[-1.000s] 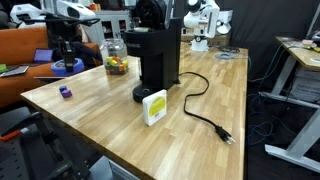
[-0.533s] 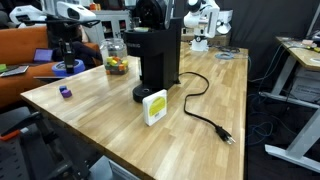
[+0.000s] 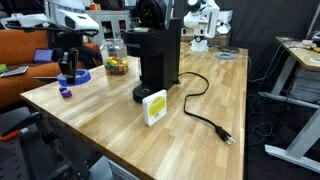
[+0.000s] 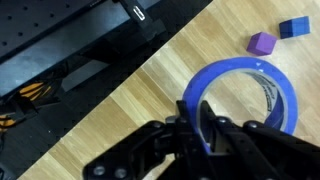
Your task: Move the blue masking tape from the left to the right
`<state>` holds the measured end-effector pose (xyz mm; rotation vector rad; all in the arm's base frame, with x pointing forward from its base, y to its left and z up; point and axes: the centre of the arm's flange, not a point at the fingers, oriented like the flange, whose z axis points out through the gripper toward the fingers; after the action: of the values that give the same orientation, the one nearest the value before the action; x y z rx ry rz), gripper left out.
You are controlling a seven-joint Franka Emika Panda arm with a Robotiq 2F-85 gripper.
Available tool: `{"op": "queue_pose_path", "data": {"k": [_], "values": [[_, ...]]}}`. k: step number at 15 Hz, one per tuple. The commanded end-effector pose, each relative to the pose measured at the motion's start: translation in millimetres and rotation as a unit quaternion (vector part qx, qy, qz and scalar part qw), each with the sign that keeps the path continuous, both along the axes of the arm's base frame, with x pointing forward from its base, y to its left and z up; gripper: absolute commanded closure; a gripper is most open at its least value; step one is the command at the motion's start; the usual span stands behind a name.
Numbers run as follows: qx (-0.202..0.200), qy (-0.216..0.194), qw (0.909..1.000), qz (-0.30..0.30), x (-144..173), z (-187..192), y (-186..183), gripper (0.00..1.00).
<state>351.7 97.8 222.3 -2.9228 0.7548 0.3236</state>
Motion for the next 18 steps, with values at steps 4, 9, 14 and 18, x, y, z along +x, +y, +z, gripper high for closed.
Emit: {"op": "queue_pose_path", "data": {"k": [4,9,14,18], "values": [[-0.004,-0.007,0.9996,-0.026,5,3,-1,0.84],[-0.004,-0.011,0.9996,-0.024,6,5,1,0.84],[0.003,-0.011,0.9991,-0.041,9,2,-4,0.96],[0.001,-0.016,0.9940,-0.108,13,2,-26,0.96]]}}
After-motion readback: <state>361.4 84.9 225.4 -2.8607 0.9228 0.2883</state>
